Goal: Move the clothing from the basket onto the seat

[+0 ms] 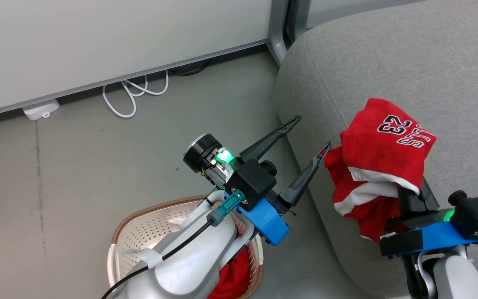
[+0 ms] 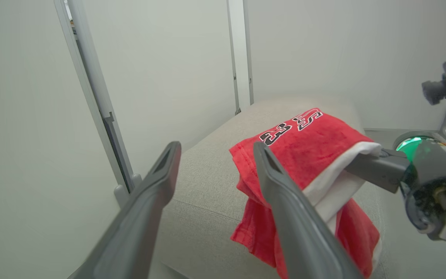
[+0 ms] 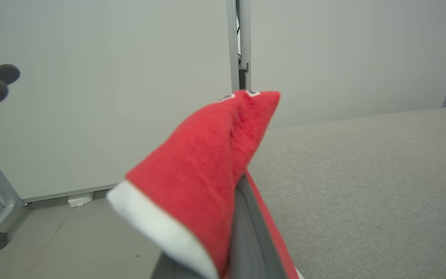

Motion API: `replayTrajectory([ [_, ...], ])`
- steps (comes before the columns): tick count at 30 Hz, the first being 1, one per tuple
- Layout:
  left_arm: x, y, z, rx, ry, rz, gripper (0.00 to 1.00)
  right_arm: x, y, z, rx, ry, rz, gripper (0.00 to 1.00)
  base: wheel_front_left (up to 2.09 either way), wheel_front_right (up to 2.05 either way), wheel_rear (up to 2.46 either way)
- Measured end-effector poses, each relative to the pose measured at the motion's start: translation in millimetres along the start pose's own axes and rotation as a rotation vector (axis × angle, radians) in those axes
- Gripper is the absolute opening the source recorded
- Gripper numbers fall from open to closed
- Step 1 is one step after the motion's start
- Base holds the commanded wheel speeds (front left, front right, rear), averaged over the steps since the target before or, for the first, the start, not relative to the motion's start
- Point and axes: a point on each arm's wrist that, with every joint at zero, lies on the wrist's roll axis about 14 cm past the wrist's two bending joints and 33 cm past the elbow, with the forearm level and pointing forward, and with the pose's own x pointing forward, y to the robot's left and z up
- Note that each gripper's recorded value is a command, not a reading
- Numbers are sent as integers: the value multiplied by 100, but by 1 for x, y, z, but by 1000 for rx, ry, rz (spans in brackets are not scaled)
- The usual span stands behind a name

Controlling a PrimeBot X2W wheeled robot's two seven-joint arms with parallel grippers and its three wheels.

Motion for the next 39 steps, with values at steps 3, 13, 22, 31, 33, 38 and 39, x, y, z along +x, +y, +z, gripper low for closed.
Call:
replayTrajectory([
  [3,2,-1,-2,-6,1,-7,100,0,-3,3,1,-9,-9,0,0,0,0],
  [13,6,14,-20,-32,11,-4,100,44,-14,51,-69,-165,-28,0,0,0,0],
  [22,13,46,-54,-63,28,12,100,112,-44,107,-184,-352,-101,0,0,0,0],
  [31,10,84,-111,-112,77,46,100,176,-80,89,-351,-330,-139,0,0,0,0],
  [33,7,89,-125,-126,92,56,100,186,-90,81,-369,-313,-156,0,0,0,0],
  [38,2,97,-151,-156,119,70,100,209,-115,55,-403,-247,-196,0,0,0,0],
  [39,0,98,-157,-162,126,72,100,213,-120,51,-412,-235,-206,0,0,0,0],
])
